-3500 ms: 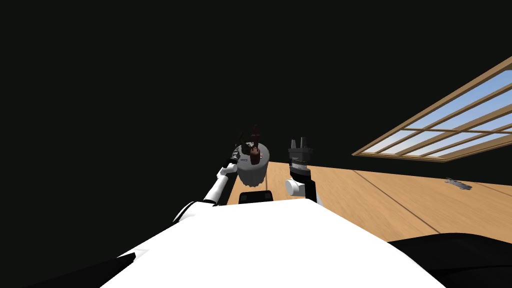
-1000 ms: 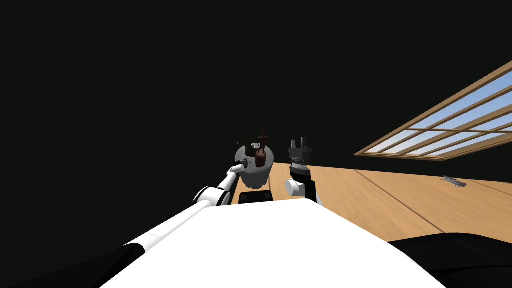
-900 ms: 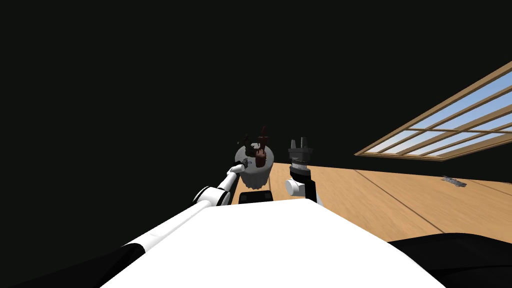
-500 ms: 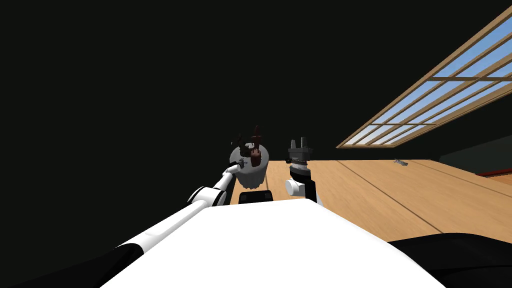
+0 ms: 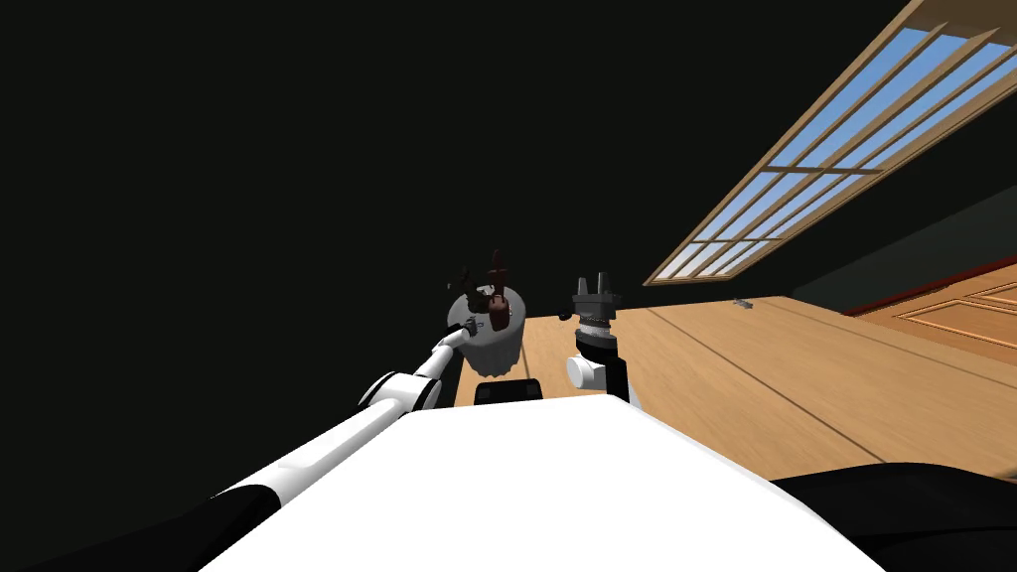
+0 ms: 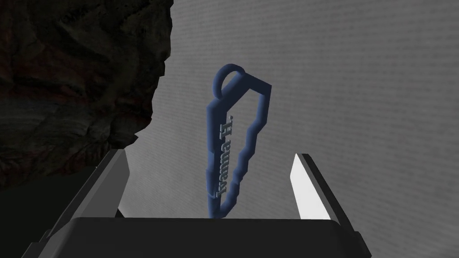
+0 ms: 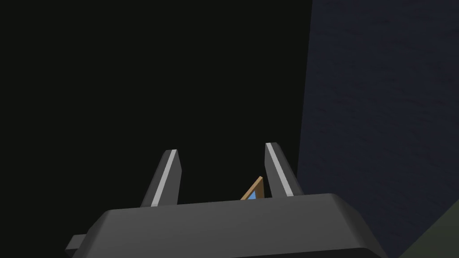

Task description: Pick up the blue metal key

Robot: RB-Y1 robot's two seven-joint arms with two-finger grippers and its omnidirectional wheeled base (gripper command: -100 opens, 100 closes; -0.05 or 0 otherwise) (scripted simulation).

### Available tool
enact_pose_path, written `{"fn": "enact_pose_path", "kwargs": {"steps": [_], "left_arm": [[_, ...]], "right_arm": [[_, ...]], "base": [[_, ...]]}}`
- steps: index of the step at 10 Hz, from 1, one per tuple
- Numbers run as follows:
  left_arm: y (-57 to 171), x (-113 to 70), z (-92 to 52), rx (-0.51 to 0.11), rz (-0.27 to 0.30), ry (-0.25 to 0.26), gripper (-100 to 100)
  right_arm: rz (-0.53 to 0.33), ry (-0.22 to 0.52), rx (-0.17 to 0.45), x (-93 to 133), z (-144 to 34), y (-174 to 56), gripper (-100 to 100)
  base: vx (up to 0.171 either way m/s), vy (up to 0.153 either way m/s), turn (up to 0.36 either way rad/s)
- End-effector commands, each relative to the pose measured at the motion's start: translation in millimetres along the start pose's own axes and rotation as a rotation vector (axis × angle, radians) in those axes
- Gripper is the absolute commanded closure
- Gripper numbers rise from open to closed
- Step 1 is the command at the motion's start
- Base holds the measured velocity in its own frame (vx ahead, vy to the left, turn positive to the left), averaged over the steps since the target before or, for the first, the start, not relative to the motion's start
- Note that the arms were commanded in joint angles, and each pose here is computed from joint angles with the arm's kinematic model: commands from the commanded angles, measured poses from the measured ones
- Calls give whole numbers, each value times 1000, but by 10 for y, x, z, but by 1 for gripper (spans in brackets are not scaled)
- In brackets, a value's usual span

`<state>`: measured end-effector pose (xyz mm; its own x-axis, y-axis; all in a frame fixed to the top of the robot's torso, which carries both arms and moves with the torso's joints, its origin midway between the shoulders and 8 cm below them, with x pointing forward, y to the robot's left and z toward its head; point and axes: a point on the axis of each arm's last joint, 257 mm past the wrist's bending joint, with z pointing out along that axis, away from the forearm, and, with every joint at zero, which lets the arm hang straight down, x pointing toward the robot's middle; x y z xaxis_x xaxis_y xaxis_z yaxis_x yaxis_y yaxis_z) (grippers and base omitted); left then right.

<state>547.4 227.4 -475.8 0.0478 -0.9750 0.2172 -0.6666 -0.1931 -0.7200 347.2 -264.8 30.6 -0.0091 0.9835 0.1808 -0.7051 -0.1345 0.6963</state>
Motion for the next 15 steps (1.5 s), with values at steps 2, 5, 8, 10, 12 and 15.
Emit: {"fn": "enact_pose_path", "kwargs": {"steps": [2,5,8,10,12,15], "left_arm": [[-32,-179,-30,8,1,-24,-100],[-43,-381,-43,16,-24,-55,-100],[-40,-392,-45,17,-26,-57,100],[-51,-393,-45,19,-27,-57,100],[-57,-351,-56,15,-17,-45,100],[-9,-7,-9,1,20,-3,100]], "right_arm": [[0,0,0,0,0,0,0],[0,0,0,1,1,0,0],[0,0,0,0,0,0,0],[0,0,0,0,0,0,0],[0,0,0,0,0,0,0],[0,0,0,0,0,0,0]], "base": [[-1,-3,-103],[-23,-13,-224],[-1,0,4],[0,0,0],[6,2,103],[20,13,195]]}}
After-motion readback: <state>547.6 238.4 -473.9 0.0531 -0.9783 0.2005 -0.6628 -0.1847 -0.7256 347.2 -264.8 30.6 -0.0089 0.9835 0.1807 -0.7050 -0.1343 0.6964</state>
